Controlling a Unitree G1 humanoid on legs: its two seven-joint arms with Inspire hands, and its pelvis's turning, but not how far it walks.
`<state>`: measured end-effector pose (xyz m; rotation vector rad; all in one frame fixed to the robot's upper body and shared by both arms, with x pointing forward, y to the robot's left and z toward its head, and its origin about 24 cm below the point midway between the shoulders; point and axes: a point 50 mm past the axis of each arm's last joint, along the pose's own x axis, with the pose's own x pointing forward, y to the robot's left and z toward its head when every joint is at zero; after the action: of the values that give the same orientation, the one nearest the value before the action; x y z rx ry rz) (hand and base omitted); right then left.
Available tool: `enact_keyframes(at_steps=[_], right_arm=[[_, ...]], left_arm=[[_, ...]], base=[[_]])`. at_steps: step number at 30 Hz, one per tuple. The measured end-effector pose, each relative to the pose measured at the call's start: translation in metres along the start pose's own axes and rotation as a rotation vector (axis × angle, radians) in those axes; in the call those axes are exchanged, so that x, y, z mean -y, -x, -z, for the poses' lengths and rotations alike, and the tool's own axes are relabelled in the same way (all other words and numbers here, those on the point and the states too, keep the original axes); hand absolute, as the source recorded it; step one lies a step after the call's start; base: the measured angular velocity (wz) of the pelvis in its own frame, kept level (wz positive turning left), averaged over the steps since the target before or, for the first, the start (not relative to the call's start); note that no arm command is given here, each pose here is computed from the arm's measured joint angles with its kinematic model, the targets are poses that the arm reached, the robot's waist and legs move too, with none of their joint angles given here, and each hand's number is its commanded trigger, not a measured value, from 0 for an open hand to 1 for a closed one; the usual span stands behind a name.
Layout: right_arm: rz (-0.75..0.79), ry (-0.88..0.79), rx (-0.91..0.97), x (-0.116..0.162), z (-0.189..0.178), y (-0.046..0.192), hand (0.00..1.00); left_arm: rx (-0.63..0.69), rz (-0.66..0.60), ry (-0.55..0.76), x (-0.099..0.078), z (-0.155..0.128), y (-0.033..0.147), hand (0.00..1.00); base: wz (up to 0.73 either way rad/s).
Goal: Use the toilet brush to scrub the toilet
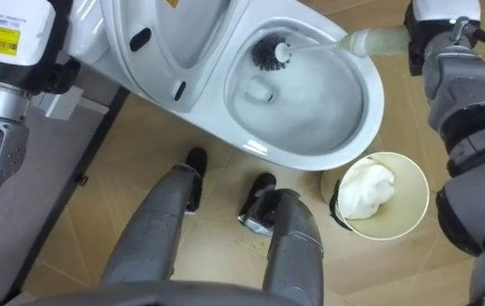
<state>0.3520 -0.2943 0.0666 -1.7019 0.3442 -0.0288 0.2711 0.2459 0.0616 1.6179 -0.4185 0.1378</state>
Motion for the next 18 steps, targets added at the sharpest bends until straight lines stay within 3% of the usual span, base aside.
enact_keyframes(at_steps=[10,15,18], right_arm=[[0.045,0.15,0.118,0.004,-0.028,0.004,1.0],[-0.038,0.305,0.23,-0.02,-0.053,0.019,1.0],[-0.073,0.342,0.205,-0.022,-0.045,0.023,1.0]], left_arm=[[0.002,0.045,-0.019,0.003,-0.004,-0.001,0.0],[0.002,0.103,0.009,0.011,-0.01,0.001,0.0],[0.003,0.115,0.031,0.015,-0.015,0.002,0.0]], base=[[-0.01],[0.0],[0.0]])
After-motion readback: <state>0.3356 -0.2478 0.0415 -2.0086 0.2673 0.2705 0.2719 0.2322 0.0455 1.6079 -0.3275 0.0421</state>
